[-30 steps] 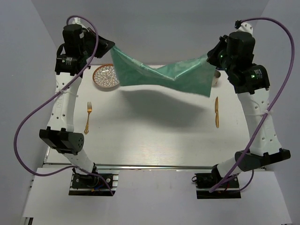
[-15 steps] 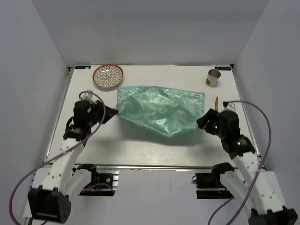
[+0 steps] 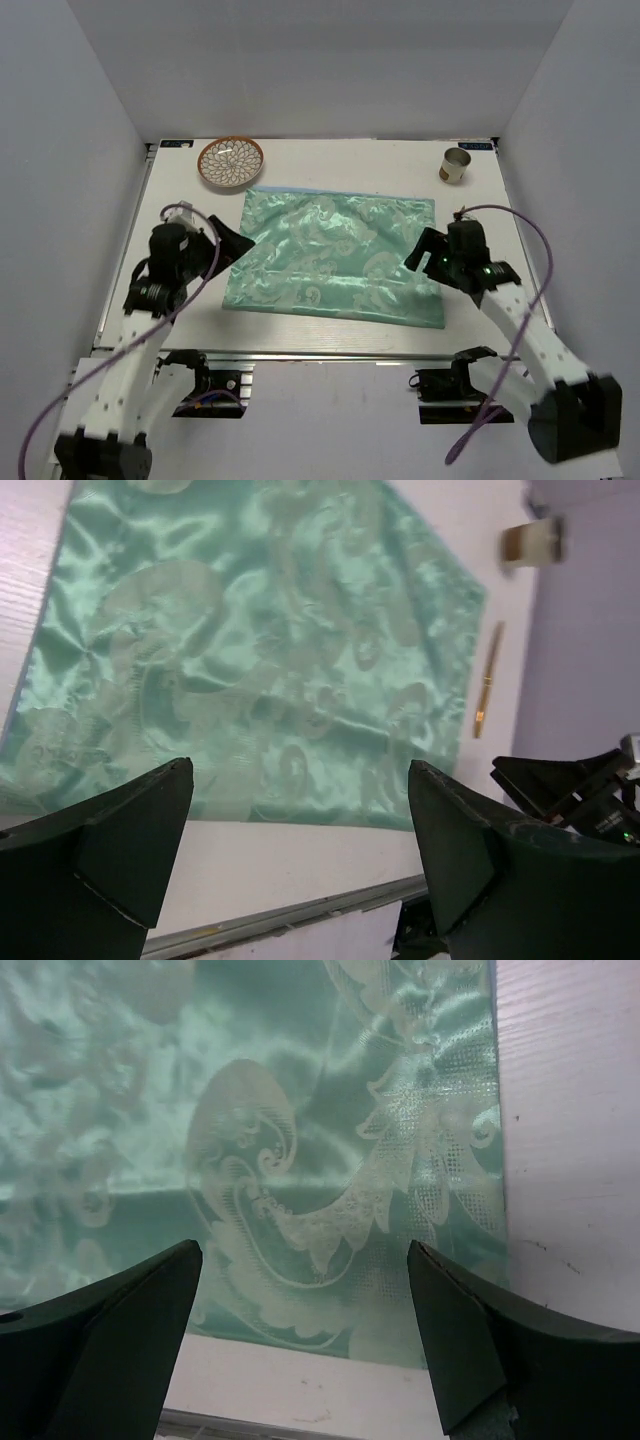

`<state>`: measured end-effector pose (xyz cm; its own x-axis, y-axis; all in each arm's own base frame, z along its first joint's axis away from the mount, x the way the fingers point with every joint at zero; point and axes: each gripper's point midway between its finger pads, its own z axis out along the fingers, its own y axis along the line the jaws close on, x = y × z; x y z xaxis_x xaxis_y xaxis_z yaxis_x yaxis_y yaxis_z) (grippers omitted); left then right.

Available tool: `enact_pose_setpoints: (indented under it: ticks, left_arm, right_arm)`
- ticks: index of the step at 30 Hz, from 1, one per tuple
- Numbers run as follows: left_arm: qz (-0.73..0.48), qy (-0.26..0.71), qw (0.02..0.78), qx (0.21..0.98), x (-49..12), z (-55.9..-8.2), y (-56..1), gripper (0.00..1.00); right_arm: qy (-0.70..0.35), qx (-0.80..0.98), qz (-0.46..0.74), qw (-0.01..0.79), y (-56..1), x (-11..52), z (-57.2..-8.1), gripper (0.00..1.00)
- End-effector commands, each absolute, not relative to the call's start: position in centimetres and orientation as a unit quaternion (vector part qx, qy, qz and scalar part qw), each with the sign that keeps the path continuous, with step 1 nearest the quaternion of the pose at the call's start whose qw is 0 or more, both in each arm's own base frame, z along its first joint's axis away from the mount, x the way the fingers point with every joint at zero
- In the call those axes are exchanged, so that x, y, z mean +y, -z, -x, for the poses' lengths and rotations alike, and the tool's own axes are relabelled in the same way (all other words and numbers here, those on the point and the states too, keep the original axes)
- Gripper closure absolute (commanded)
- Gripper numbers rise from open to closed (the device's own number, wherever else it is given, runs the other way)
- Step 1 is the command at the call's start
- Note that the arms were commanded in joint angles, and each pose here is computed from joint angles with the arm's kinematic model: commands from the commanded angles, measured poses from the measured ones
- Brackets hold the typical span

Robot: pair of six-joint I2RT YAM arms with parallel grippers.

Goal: Set the dinner table for one person

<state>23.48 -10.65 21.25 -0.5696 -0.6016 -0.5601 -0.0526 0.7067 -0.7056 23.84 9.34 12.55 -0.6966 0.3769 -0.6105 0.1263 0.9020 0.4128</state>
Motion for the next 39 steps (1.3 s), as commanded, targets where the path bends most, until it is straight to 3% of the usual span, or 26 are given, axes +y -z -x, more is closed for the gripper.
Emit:
enact_pose_setpoints:
  ticks: [1,9,16,22,28,35,39]
  left_arm:
    - [0.228,0.273,0.342,0.870,-10.4,-26.6,-16.9,0.02]
    - [0.258,0.239,0.210,0.912,-12.2,-32.6,-9.1,0.02]
    - [0.304,0.167,0.143,0.927,-11.4,-30.1,-3.9,0.02]
    - [0.336,0.164,0.142,0.917,-11.3,-26.2,-1.8,0.02]
    - [0.326,0.154,0.154,0.920,-11.3,-25.6,-2.3,0.02]
    - [0.280,0.118,0.278,0.911,-9.8,-32.9,-12.9,0.02]
    - [0.281,0.095,0.276,0.915,-8.9,-34.8,-14.5,0.02]
  right_arm:
    - [-0.160,0.930,-0.106,0.312,-10.6,10.9,-26.4,0.11]
    - [-0.084,0.970,-0.082,0.214,-4.8,11.1,-29.5,0.11]
    - [-0.002,0.985,-0.059,0.160,-2.4,9.2,-31.1,0.11]
    - [0.038,0.985,-0.063,0.156,-2.1,8.0,-33.7,0.11]
    - [0.046,0.989,-0.070,0.125,-0.6,7.7,-33.2,0.11]
    - [-0.031,0.976,-0.094,0.194,-4.2,9.4,-32.0,0.11]
    - [-0.046,0.970,-0.097,0.218,-5.2,9.3,-31.6,0.11]
